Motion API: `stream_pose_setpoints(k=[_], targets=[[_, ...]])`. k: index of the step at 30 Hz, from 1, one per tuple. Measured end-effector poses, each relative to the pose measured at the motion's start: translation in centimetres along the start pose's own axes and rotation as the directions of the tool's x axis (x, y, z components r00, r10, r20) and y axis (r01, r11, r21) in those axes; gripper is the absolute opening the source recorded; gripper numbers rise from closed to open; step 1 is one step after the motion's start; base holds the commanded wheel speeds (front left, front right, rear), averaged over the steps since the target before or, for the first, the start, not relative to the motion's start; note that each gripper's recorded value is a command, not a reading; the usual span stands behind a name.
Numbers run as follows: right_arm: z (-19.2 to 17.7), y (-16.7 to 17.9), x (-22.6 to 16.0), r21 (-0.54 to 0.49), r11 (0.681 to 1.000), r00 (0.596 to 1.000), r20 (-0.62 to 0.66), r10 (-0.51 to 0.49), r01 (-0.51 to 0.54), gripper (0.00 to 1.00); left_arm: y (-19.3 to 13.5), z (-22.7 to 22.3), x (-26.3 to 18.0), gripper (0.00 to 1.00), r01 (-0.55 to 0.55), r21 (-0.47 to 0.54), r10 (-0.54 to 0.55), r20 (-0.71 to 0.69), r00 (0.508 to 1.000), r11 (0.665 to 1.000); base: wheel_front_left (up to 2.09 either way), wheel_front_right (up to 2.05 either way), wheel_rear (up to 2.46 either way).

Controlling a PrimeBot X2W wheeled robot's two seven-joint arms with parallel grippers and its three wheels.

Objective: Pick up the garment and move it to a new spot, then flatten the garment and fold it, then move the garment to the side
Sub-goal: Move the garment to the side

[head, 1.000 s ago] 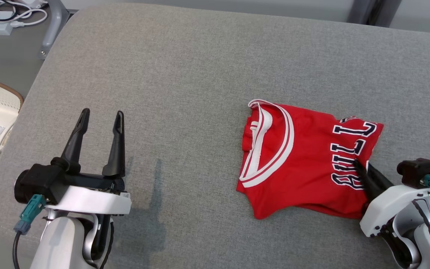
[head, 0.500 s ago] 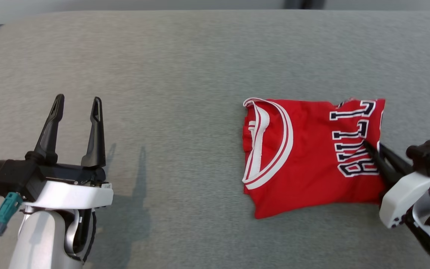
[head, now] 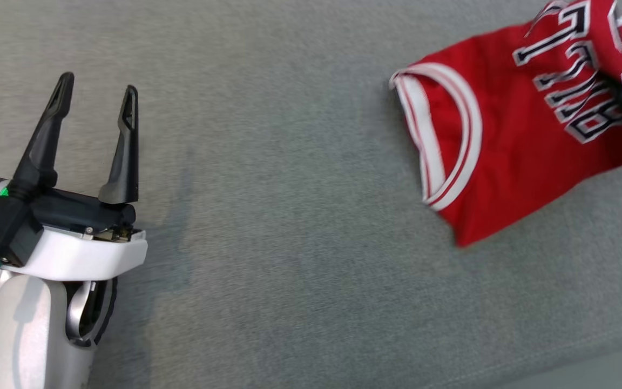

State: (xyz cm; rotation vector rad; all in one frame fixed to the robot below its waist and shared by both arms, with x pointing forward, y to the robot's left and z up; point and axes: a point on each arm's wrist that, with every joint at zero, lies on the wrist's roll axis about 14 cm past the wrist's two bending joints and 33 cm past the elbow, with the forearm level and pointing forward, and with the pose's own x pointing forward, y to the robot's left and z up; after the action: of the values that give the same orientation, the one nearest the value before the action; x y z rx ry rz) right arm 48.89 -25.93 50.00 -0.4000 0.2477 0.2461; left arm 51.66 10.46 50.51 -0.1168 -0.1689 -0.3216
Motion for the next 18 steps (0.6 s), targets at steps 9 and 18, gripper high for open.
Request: stream_pose_setpoints(k=[9, 18], targets=[[-2.1, -9.2, -1.5, -0.072, 0.98, 0.978, -0.087, -0.19, 0.184, 0.0, -2.8, -4.6, 3.1, 1.0, 0.112, -0.046, -0.115, -0.059, 0.992, 0.993, 0.0, 0.0, 0.0], [-7.3, -14.2, -0.9, -0.074, 0.943, 0.922, -0.199, -0.332, 0.323, 0.42, -4.0, -8.8, 4.3, 1.0, 0.17, -0.077, -0.178, -0.117, 0.977, 0.982, 0.0, 0.0, 0.0]])
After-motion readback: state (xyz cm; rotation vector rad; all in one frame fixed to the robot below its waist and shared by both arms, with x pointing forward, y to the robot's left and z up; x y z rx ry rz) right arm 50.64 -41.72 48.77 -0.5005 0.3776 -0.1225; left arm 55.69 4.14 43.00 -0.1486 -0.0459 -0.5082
